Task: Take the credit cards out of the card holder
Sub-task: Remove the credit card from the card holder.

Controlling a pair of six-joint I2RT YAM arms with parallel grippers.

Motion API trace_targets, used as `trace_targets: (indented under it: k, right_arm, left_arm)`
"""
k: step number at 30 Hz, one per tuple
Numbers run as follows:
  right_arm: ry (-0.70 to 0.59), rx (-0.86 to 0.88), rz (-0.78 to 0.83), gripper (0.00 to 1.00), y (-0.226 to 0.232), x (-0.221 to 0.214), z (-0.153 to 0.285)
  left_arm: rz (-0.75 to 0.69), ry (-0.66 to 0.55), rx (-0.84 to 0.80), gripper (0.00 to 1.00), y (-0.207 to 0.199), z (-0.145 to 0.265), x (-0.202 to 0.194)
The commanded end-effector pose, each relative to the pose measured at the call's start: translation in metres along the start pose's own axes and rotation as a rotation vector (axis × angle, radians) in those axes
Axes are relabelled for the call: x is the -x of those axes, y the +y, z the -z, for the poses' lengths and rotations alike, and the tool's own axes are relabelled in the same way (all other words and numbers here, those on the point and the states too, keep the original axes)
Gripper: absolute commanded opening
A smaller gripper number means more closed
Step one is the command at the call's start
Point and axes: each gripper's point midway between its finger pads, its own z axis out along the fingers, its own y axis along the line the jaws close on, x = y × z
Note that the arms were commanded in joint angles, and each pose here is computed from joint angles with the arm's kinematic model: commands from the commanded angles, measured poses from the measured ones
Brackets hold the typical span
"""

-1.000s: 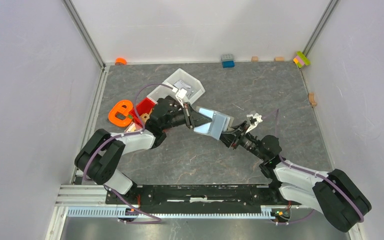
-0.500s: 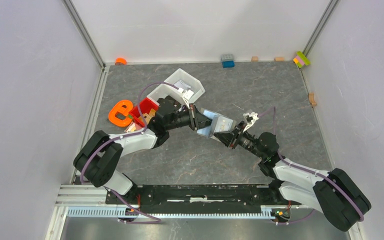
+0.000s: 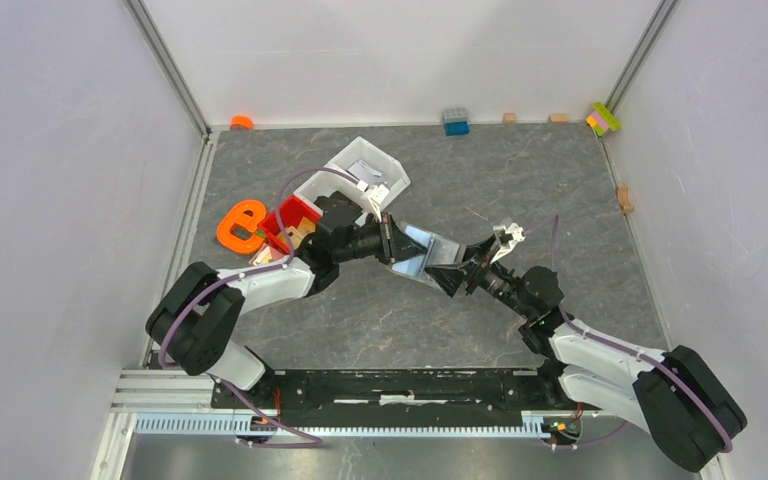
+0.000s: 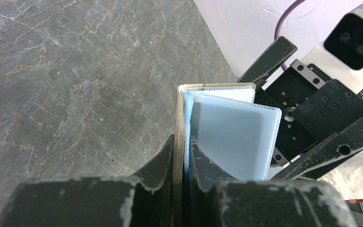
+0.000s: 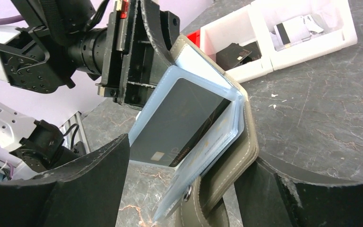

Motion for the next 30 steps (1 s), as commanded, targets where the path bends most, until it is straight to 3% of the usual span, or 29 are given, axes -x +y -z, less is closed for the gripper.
trace_targets:
  k: [1, 16, 27, 30]
  right_arm:
    - [-0.051, 0.073, 0.024, 0.8, 0.015, 0.015, -0.003]
    - [-0.019, 0.076, 0.005, 0.84, 0.014, 0.009, -0.008]
    - [0.031, -0.036, -0.006, 0.82, -0.008, -0.001, -0.012]
    - [0.039, -0.091, -0.01, 0.75, -0.018, -0.003, -0.011]
  left_arm:
    - [-0.09, -0.069, -0.05, 0.08, -0.025, 0.001, 0.027]
    - [-0.097, -0.076, -0.06, 0.06, -0.028, 0.004, 0.029]
    - [-0.109, -0.094, -0.055, 0.06, -0.029, 0.007, 0.031]
    - [-0.113, -0.101, -0.051, 0.06, -0.029, 0.009, 0.032]
